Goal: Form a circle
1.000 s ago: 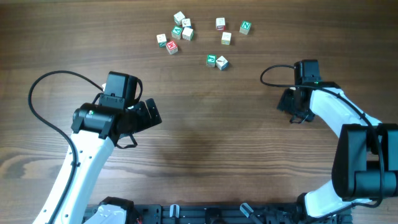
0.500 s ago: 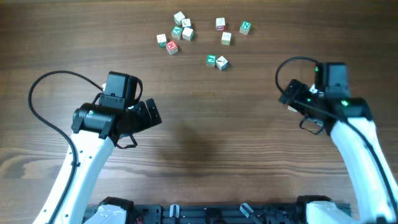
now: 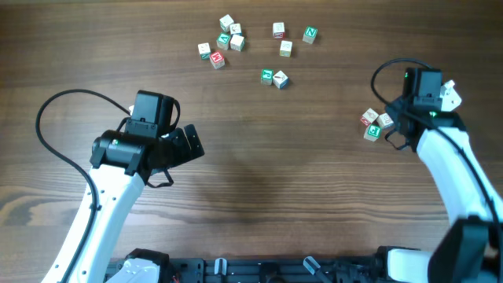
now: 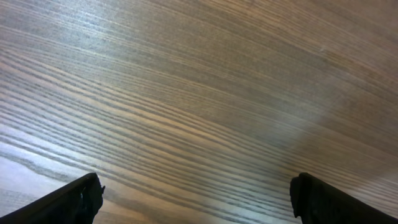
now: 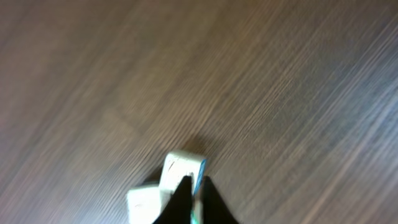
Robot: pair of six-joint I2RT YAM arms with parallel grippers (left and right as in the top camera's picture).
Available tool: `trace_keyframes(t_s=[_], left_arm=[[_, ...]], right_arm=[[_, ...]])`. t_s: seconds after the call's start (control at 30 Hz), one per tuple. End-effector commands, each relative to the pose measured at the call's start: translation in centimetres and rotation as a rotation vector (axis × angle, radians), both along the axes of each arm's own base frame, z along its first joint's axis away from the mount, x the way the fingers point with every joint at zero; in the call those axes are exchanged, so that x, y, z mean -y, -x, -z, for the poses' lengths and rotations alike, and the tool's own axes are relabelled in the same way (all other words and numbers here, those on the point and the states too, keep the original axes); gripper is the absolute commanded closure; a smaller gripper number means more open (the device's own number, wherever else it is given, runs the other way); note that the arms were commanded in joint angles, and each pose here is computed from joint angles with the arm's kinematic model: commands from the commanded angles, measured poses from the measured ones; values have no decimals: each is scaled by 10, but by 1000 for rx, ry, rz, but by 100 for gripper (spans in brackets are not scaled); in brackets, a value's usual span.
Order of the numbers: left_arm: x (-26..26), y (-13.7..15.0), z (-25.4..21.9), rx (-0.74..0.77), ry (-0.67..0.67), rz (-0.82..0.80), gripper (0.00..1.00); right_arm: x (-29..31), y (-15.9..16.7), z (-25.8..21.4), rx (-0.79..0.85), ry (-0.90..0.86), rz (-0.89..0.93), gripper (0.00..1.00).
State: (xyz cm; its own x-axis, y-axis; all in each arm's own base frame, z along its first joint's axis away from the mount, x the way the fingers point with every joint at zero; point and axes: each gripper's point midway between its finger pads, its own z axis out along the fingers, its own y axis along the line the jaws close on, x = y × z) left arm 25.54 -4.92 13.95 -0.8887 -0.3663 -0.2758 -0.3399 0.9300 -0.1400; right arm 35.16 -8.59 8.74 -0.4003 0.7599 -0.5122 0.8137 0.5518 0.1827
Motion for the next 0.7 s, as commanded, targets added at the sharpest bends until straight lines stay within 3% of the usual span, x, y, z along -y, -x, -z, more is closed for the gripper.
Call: trace_keyframes(t_s=[0.0, 0.1, 0.23, 0.67], left_arm=[[-1, 0, 0, -1, 3, -2, 0], [-1, 0, 0, -1, 3, -2, 0], [-1, 0, 0, -1, 3, -2, 0], [-1, 0, 0, -1, 3, -2, 0]], right_arm=[[19, 1, 24, -22, -67, 83, 96], [28, 1, 28, -26, -88, 68, 96], [17, -20, 36, -4, -119, -95, 96], [12, -20, 62, -56, -151, -123, 96]])
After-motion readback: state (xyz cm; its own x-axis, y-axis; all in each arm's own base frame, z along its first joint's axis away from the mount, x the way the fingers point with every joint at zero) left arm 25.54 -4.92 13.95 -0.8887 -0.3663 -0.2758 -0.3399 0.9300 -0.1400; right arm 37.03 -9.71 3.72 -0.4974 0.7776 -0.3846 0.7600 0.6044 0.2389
